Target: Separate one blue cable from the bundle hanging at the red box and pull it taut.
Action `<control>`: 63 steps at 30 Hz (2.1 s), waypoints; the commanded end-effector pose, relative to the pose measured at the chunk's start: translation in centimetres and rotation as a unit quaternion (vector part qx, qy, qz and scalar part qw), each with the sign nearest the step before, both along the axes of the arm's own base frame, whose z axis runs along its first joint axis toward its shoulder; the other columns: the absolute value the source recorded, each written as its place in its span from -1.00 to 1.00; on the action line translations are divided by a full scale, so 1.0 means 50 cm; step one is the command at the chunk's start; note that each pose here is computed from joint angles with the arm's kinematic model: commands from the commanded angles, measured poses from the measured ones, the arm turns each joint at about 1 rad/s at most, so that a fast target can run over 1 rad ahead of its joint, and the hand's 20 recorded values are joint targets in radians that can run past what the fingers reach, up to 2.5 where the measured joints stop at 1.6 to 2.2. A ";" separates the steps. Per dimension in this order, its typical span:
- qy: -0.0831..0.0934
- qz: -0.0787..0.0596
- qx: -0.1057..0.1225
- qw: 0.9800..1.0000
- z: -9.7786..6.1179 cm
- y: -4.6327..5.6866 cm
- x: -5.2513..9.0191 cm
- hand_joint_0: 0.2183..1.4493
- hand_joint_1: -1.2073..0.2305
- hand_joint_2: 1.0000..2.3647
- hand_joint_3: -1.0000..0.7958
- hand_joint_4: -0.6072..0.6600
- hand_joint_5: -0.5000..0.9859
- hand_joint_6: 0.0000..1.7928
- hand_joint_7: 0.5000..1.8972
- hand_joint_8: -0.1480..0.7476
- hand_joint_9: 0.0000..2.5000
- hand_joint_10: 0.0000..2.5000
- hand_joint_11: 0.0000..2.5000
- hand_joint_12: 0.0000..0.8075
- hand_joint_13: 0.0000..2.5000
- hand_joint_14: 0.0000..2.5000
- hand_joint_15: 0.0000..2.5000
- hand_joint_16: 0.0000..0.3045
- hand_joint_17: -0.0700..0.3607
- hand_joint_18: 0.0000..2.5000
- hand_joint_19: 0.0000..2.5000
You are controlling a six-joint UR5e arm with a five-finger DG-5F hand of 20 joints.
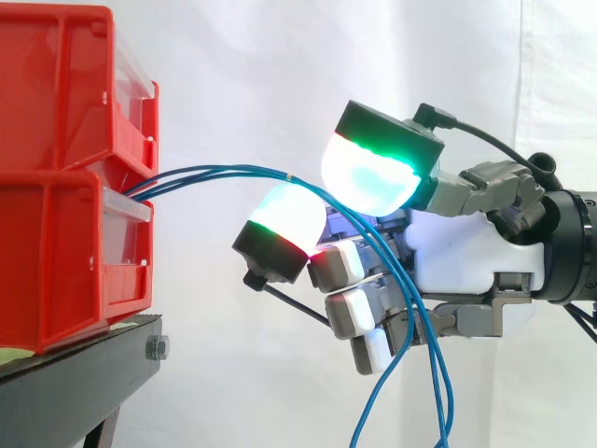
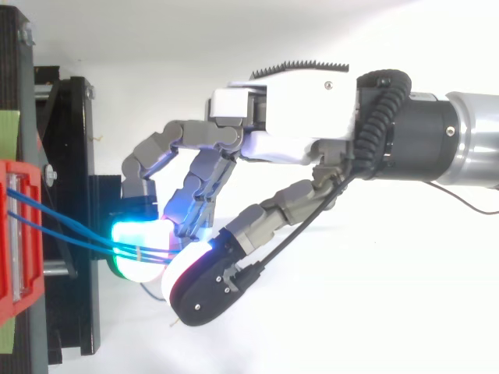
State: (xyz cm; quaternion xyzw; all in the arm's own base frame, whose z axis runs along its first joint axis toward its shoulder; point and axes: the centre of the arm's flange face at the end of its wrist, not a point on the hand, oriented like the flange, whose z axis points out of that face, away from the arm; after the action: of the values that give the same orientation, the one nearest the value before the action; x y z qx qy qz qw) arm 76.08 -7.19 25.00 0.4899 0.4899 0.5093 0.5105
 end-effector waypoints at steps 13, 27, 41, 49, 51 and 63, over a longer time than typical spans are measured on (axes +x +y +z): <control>0.001 0.001 0.000 1.000 -0.002 0.002 0.000 -0.44 -0.39 -1.00 -0.44 0.08 -0.51 -0.16 -0.08 0.07 -0.19 -0.99 -0.38 -0.08 -0.16 -0.98 -0.54 -0.73 -0.24 -0.20 -0.49; 0.006 0.001 0.000 1.000 -0.012 0.002 -0.005 -0.27 -0.54 -0.97 -0.09 0.00 -0.59 -0.01 -0.02 0.09 -0.20 -0.99 -0.35 -0.04 -0.14 -0.98 -0.54 -0.71 -0.22 -0.16 -0.49; 0.006 0.001 0.000 1.000 -0.012 0.002 -0.005 -0.48 -0.45 -1.00 -0.44 0.19 -0.57 -0.03 -0.13 0.12 -0.16 -0.99 -0.33 -0.05 -0.12 -0.98 -0.54 -0.71 -0.22 -0.13 -0.50; 0.007 0.001 -0.001 1.000 -0.013 0.002 -0.006 -0.36 -0.22 -1.00 -0.44 0.17 -0.52 -0.06 0.02 0.13 -0.08 -0.99 -0.32 -0.07 -0.07 -0.98 -0.52 -0.73 -0.24 -0.11 -0.46; 0.006 0.001 0.000 1.000 -0.012 0.002 -0.005 -0.33 -0.23 -1.00 -0.44 0.13 -0.52 -0.05 0.04 0.13 -0.07 -0.98 -0.31 -0.07 -0.07 -0.98 -0.52 -0.73 -0.24 -0.11 -0.46; 0.007 0.001 0.000 1.000 -0.014 0.006 -0.005 -0.13 -0.60 -0.98 -0.28 -0.11 -0.56 0.01 0.18 0.12 -0.14 -0.98 -0.29 -0.08 -0.11 -0.98 -0.53 -0.73 -0.24 -0.13 -0.51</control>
State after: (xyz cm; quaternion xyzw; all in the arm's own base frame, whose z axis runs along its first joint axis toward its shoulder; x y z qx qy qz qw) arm 75.81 -6.94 24.32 0.4920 0.4947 0.5066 0.5065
